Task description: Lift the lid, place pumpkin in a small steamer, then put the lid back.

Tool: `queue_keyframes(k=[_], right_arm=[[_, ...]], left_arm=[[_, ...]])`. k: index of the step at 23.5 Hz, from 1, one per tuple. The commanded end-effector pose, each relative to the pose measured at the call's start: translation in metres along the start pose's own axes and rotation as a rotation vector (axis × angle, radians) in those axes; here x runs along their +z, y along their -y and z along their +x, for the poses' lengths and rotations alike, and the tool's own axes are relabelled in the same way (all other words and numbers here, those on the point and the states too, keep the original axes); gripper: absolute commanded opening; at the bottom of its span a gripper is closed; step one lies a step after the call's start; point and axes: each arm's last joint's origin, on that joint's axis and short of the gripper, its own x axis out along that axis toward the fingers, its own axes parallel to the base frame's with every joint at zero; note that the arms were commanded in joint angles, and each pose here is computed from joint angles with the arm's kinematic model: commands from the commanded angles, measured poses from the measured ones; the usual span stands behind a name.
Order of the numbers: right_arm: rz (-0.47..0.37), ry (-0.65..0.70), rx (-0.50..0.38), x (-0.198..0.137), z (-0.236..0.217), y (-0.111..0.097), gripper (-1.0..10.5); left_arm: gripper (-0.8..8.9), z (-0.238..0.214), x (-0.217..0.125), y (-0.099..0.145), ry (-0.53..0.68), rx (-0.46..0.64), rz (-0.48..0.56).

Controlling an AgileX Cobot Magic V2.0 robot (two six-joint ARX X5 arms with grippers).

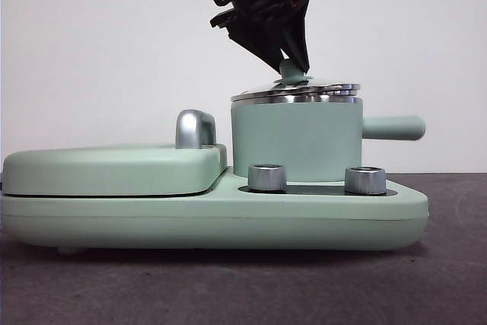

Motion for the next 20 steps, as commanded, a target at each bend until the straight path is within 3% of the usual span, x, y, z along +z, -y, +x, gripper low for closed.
queue_keyframes(k=[1,12,20], right_arm=[[0.012,0.015,0.01,0.002,-0.001,-0.001,5.5],[0.012,0.015,0.01,0.002,-0.001,-0.001,5.5],[0.012,0.015,0.01,0.002,-0.001,-0.001,5.5]], left_arm=[[0.17,-0.009,0.006,0.001,0.015,0.018,-0.016],[0.42,0.011,-0.001,0.004,-0.035,0.007,-0.057],[4.86,0.012,0.003,0.005,-0.001,0.007,-0.064]])
